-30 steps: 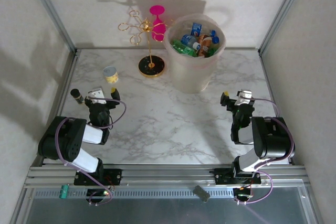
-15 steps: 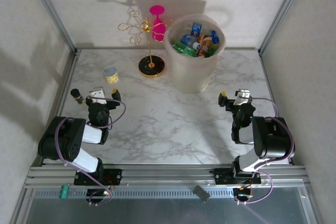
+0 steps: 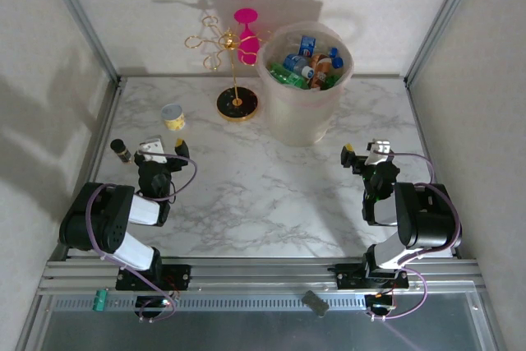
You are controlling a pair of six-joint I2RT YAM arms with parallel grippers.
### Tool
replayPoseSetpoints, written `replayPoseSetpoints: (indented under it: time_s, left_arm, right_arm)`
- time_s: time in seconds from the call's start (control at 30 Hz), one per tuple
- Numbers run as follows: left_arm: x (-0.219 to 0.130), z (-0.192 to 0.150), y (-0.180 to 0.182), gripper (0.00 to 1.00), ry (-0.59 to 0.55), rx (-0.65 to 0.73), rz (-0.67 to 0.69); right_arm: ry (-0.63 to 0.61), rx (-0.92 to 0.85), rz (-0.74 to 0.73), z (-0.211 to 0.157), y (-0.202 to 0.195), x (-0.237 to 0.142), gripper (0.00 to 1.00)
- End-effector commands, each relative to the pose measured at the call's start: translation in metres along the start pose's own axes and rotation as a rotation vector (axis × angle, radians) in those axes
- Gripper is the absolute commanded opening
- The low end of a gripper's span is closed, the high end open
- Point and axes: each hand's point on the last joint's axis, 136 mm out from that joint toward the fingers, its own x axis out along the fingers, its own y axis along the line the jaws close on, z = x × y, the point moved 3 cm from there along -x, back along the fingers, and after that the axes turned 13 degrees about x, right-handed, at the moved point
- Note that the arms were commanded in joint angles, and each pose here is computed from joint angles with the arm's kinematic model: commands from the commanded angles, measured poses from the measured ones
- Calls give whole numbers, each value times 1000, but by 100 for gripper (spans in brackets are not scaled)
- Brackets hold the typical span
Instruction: Put the plastic bottles in the bin
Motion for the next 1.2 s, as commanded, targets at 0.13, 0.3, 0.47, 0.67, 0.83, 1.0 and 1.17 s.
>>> replayPoseSetpoints:
  time_s: [0.13, 0.3, 0.47, 0.67, 0.83, 1.0, 1.17]
  left_arm:
    - [3, 4, -1, 99, -9, -16, -23]
    - [3, 4, -2, 99, -9, -13, -16]
    - [3, 4, -1, 99, -9, -14, -16]
    - [3, 4, -1, 99, -10, -14, -16]
    - [3, 4, -1, 99, -10, -14, -16]
    - [3, 4, -1, 99, -10, -14, -16]
    - [3, 4, -1, 99, -10, -14, -16]
  right_arm:
    - [-23, -13, 9, 8, 0, 3, 99]
    - [-20, -12, 12, 8, 0, 4, 99]
    - [-23, -11, 13, 9, 0, 4, 99]
    - [-21, -14, 9, 8, 1, 4, 99]
    - [-20, -14, 9, 7, 1, 4, 99]
    - [-22, -15, 9, 8, 1, 4, 99]
    - [-21, -15, 8, 8, 1, 4, 99]
